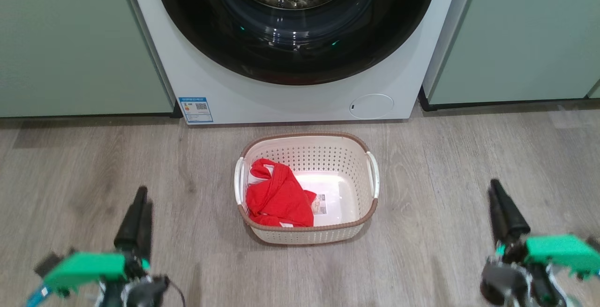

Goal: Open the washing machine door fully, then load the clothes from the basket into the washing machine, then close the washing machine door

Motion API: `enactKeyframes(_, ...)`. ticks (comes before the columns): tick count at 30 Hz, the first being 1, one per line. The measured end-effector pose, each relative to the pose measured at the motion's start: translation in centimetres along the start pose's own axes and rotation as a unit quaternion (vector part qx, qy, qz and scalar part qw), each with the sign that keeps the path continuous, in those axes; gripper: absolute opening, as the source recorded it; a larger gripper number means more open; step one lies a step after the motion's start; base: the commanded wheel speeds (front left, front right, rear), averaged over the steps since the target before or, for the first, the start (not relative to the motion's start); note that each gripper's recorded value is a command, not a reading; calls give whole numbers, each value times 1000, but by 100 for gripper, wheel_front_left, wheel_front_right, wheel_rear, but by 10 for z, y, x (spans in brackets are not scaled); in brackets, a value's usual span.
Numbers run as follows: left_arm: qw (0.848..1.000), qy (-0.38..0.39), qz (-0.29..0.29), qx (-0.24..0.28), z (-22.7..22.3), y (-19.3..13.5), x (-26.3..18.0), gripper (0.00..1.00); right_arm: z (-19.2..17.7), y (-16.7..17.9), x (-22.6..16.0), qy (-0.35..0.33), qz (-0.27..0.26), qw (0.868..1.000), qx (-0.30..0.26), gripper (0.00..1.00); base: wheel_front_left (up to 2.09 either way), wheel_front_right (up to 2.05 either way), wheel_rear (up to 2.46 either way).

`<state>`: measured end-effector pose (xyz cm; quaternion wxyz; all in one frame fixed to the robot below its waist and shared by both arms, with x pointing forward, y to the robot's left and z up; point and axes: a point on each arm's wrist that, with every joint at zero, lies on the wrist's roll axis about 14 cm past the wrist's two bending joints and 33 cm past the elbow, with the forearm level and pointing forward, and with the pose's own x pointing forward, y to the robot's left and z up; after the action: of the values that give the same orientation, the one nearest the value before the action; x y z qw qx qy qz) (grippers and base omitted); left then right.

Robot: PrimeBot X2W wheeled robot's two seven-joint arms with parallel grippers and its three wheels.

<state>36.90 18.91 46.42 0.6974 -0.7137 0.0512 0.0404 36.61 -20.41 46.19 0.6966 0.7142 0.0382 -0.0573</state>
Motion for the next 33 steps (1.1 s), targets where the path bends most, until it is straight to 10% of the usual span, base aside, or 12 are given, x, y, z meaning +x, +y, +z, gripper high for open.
enactKeyframes(33,998,-45,4,46,14,3,-10,100,19,20,-6,-47,25,990,-127,100,0,0,0)
